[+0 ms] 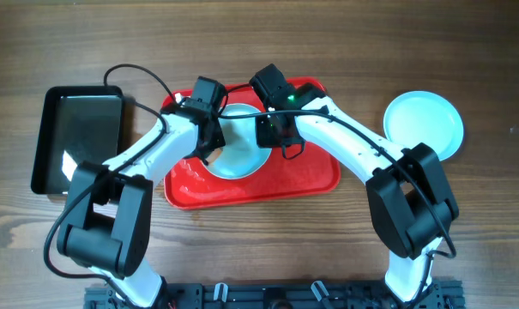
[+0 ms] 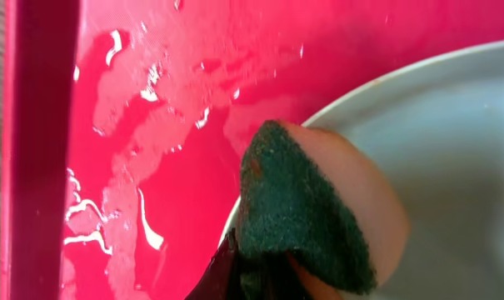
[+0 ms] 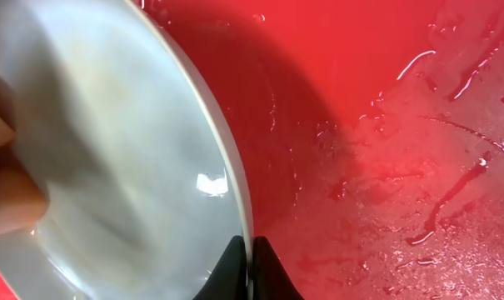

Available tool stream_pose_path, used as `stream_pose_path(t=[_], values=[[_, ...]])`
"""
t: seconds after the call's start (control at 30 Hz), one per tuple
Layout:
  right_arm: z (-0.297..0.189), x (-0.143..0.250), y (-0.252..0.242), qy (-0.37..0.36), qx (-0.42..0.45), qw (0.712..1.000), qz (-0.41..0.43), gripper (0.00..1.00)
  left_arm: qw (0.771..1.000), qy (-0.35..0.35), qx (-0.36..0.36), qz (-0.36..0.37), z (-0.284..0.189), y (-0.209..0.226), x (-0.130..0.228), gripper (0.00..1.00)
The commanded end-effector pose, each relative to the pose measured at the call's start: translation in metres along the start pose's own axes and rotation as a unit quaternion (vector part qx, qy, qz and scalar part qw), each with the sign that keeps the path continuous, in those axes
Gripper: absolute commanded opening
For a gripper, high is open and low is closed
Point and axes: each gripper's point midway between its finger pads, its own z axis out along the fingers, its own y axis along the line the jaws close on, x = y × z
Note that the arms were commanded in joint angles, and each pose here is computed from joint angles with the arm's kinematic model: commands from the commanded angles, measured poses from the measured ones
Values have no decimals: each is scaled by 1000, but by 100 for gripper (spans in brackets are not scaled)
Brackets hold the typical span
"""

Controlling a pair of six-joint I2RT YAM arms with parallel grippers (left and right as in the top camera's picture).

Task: Clean dirty plates on tray and stack at the side
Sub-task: 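Wipe the plate surface with the sponge in the left gripper, then lift the cleaned plate off the red tray with the right gripper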

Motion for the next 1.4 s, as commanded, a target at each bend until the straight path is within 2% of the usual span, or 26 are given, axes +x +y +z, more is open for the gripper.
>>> stream_pose_path(t=[0.0, 0.17, 0.3, 0.57, 0.67, 0.77, 0.93, 1.1, 1.2, 1.3, 1.37], values=[[5, 6, -1, 12, 4, 1000, -1, 4, 995, -52, -77, -36, 5, 31, -13, 4], [5, 6, -1, 12, 3, 1000, 0, 4, 985, -138, -80, -64, -13, 31, -50, 4], [5, 6, -2, 14, 4, 1000, 0, 4, 977, -189, -48, -87, -38, 21, -76, 4], [5, 7, -2, 14, 5, 1000, 0, 4, 947, -289, 29, -140, -138, 25, -121, 4], [5, 5, -2, 10, 4, 1000, -2, 4, 936, -315, 42, -153, -173, 42, -124, 4], [-5, -9, -13, -25, 43, 999, -2, 4, 932, -318, 31, -171, -195, 72, -116, 4], [-68, -53, -26, -130, 107, 985, -31, 4, 941, -264, -9, -212, -193, 132, -91, 4], [-149, -88, -33, -235, 175, 952, -90, 4, 949, -186, 5, -255, -164, 159, -79, 4], [-202, -94, -48, -299, 281, 904, -121, 4, 951, -136, 21, -277, -144, 166, -72, 4], [-233, -91, -49, -319, 372, 856, -166, 4, 952, -101, 31, -288, -127, 168, -68, 4], [-255, -87, -45, -326, 447, 809, -198, 4, 953, -80, 43, -288, -118, 164, -66, 4]])
